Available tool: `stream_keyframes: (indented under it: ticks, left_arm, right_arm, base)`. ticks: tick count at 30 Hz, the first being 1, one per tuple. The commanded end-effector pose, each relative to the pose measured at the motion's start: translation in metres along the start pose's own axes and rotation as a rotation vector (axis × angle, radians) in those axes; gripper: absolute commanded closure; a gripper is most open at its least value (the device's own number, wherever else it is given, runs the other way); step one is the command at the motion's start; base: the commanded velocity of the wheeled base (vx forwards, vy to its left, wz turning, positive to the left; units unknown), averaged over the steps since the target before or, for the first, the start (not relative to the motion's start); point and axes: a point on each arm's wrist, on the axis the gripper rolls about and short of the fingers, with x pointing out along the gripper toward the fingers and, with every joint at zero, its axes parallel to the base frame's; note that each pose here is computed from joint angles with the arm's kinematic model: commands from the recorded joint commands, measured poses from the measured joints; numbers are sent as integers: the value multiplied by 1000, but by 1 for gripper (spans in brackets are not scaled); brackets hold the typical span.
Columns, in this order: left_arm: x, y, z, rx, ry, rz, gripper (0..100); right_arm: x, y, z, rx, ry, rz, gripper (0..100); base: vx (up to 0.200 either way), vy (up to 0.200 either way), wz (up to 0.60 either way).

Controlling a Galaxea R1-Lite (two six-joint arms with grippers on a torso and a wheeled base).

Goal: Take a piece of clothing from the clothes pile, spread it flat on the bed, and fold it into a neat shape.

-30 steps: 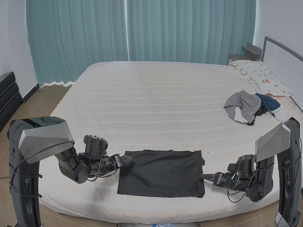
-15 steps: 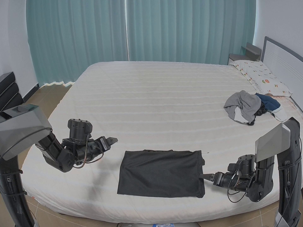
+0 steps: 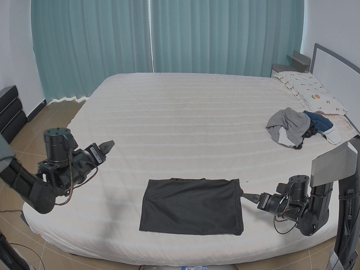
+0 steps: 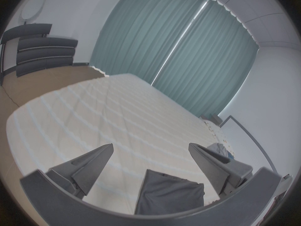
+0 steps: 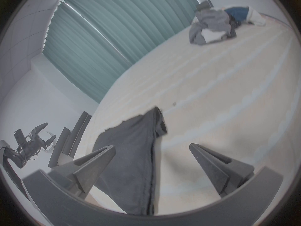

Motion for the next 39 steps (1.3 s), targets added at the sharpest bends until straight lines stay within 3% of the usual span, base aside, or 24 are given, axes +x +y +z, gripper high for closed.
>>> stream_keyframes:
  ticks: [1,2,4,7,14,20,26,32,36,39]
  left_arm:
    - [-74,1,32,13,-208,-38,0]
    - [-75,1,33,13,-214,-40,0]
    - [-107,5,38,49,-273,-49,0]
    - [-139,11,38,103,-313,-43,0]
    - [-215,17,37,192,-427,-21,0]
    - [-260,32,20,246,-454,0,0]
    - [-294,50,-2,264,-456,55,0]
    - [-316,65,-22,304,-499,127,0]
    - [-329,72,-37,360,-537,178,0]
    - [-334,76,-45,416,-566,194,0]
  right_arm:
    - [-35,38,38,-90,-206,56,0]
    - [-36,39,39,-93,-211,54,0]
    - [-60,48,47,-211,-308,-4,0]
    - [-96,63,56,-285,-413,-18,0]
    - [-179,83,54,-365,-558,30,0]
    - [-235,86,46,-434,-673,-10,0]
    - [-292,76,20,-527,-714,-79,0]
    - [-343,72,-8,-594,-748,-202,0]
    - [-372,62,-44,-597,-665,-226,0]
    - [-374,56,-55,-581,-577,-282,0]
  base:
    - [0,0,0]
    - [0,0,0]
    - [0,0,0]
    - [0,0,0]
    - [0,0,0]
    - [0,0,0]
    - [0,0,0]
    - [0,0,0]
    - [0,0,0]
    - [0,0,0]
